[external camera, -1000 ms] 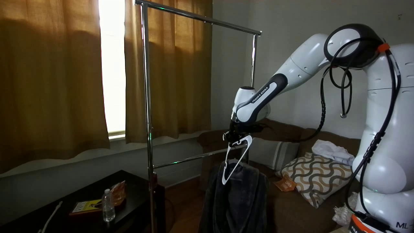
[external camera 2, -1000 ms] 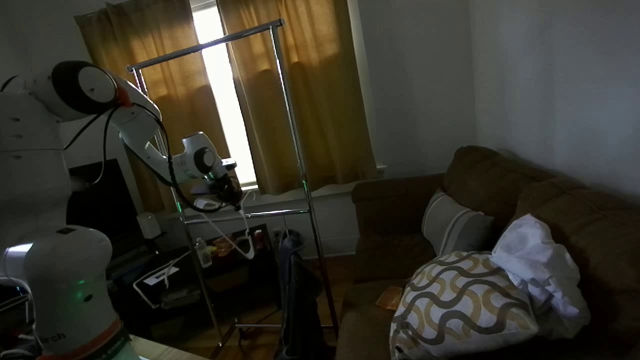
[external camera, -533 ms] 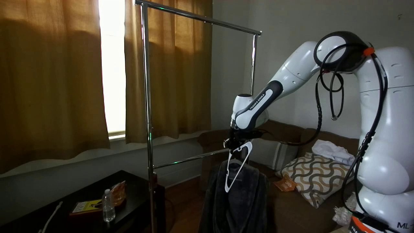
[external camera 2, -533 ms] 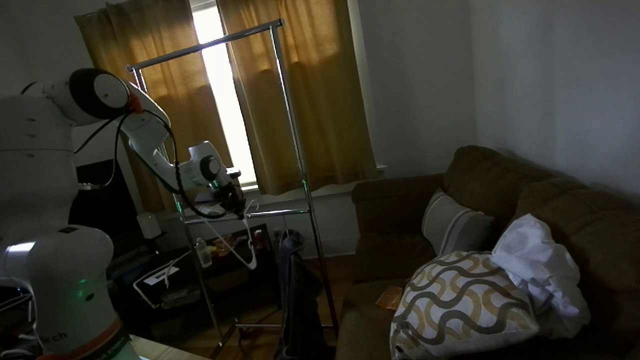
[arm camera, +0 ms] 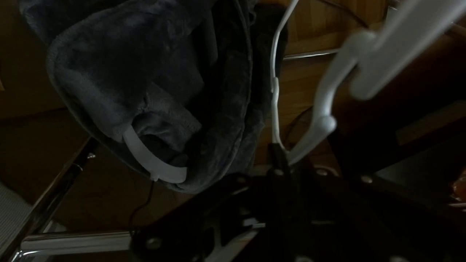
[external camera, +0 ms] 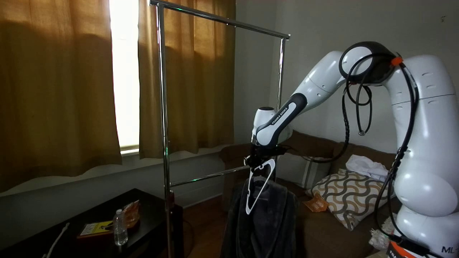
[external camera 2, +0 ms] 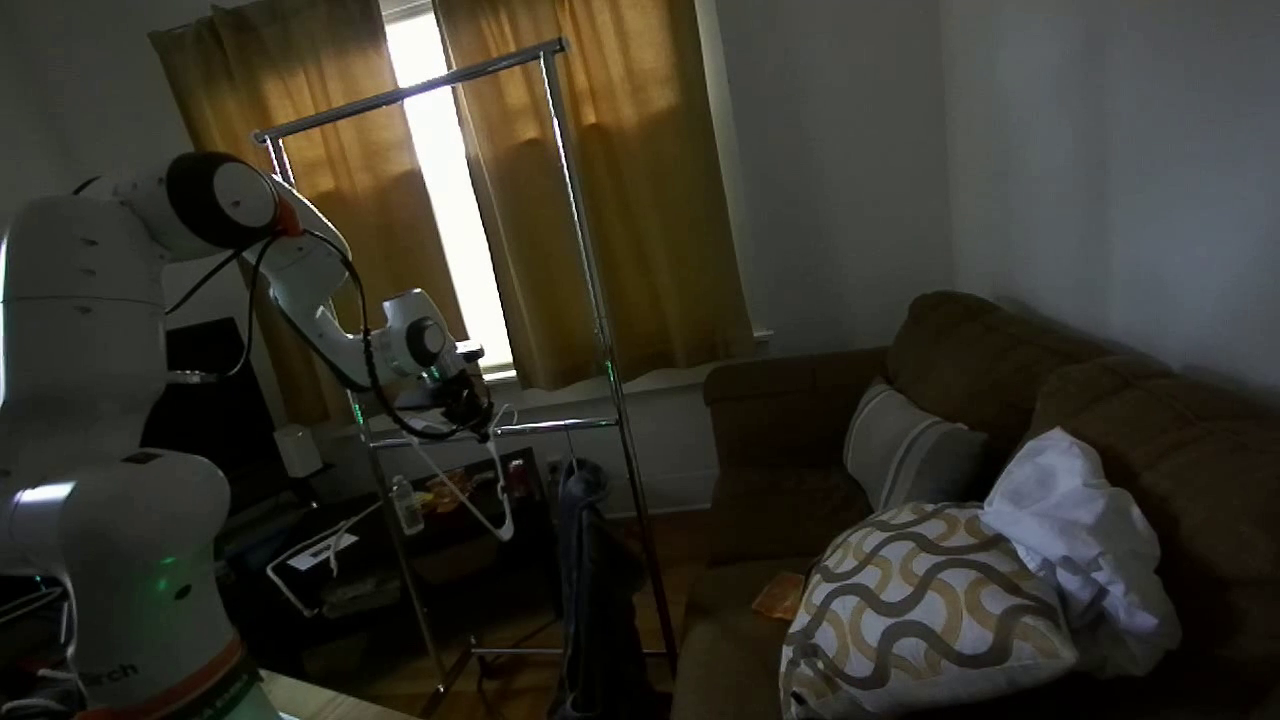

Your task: Move the white hanger to the bottom rail.

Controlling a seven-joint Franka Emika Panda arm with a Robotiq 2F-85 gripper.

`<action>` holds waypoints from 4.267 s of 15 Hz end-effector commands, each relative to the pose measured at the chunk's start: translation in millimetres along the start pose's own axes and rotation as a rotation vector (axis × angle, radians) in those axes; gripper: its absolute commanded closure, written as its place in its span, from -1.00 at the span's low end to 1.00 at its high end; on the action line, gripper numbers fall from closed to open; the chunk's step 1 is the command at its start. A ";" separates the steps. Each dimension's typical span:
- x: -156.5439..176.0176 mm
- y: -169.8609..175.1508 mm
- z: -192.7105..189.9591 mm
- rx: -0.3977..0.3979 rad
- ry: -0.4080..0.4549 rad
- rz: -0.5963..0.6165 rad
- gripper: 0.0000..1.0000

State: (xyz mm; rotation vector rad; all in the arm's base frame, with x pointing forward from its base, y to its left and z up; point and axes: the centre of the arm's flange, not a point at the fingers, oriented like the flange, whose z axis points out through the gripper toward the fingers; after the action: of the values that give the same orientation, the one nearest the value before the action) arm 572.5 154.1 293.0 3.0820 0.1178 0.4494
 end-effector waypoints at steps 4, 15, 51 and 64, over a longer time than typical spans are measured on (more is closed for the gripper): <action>16.0 -2.5 25.7 -0.012 0.002 -0.023 0.96; 18.7 0.3 55.9 -0.012 -0.008 -0.052 0.96; -53.2 15.6 -108.9 -0.117 0.005 0.082 -1.00; -81.1 28.6 -153.8 -0.176 0.000 0.149 -1.00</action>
State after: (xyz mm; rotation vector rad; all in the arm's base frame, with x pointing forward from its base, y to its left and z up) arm 476.0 124.8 409.3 2.9450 -0.0925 0.4440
